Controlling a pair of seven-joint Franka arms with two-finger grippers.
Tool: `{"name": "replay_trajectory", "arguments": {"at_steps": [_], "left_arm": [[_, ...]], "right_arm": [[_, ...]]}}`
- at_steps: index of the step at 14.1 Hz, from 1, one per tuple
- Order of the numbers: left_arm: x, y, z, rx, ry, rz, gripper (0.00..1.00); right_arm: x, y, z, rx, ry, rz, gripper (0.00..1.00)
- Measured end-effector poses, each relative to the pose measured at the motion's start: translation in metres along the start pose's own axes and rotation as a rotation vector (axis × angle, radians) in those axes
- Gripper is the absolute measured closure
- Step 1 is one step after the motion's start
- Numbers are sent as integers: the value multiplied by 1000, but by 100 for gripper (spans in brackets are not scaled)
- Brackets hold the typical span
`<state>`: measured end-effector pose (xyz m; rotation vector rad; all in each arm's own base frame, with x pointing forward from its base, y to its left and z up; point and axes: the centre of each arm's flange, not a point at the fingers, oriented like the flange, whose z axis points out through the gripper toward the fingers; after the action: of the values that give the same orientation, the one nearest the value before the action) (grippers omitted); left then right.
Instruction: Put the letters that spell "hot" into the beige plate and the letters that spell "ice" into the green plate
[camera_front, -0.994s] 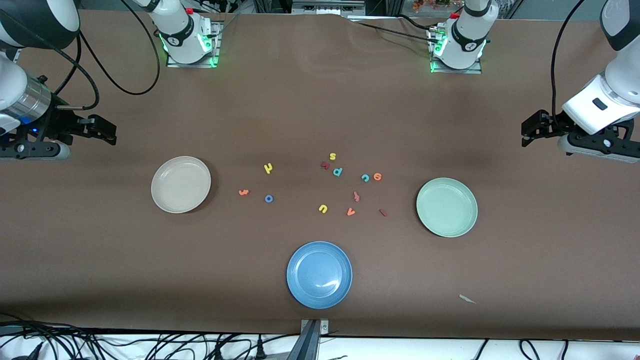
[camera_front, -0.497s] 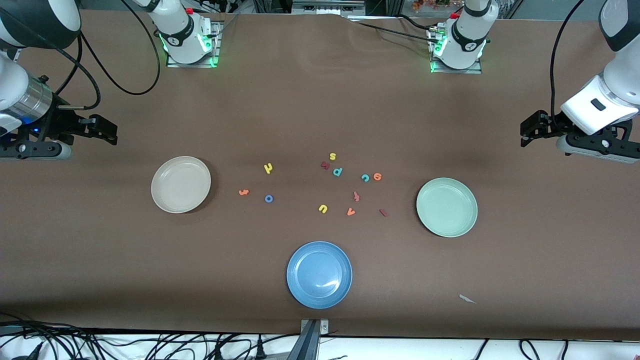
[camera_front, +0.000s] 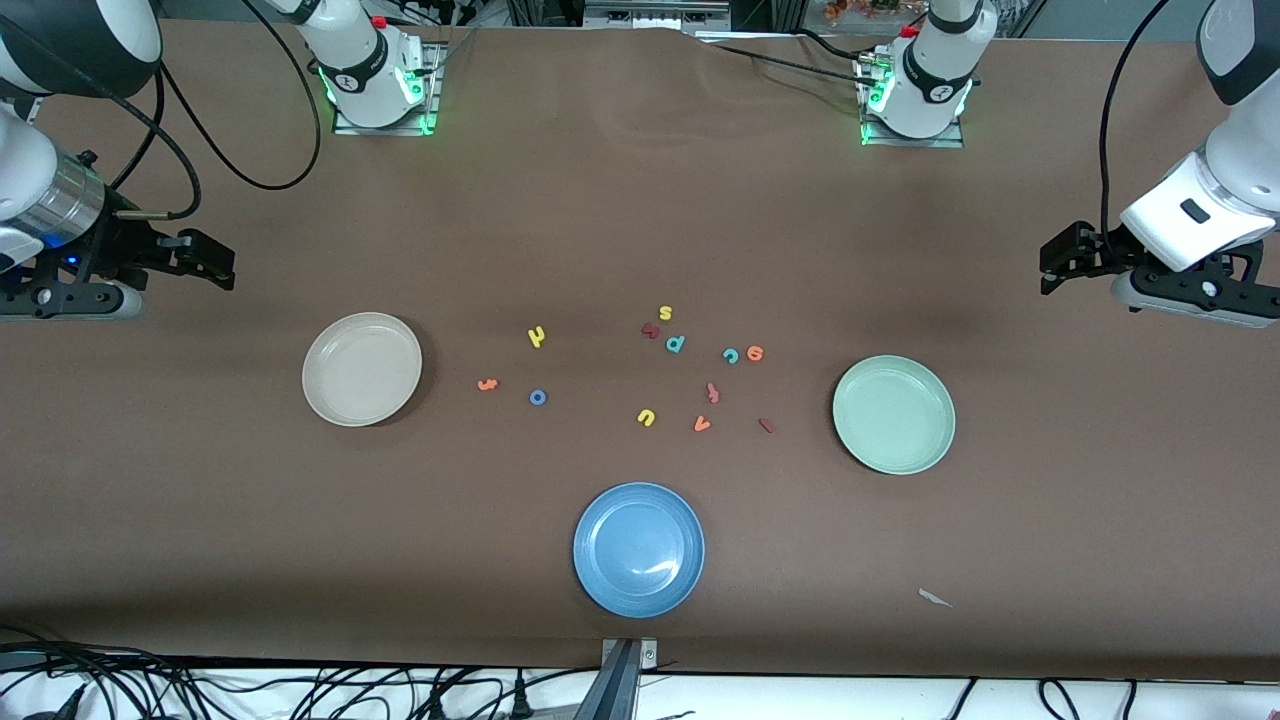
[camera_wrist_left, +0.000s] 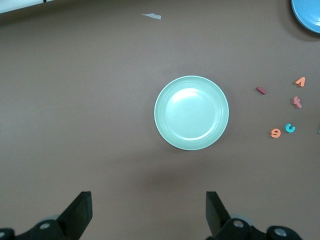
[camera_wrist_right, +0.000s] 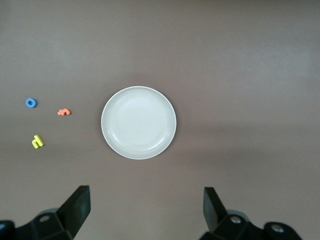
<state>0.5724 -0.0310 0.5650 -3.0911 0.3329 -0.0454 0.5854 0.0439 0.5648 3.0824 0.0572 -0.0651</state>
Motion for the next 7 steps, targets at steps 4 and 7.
{"name": "replay_trajectory", "arguments": {"at_steps": [4,7], "left_arm": [[0,0,1,-1,-8,0,0],[-1,0,2,-2,-11,0,0]], "right_arm": [[0,0,0,0,0,0,0],[0,0,0,0,0,0,0]]}}
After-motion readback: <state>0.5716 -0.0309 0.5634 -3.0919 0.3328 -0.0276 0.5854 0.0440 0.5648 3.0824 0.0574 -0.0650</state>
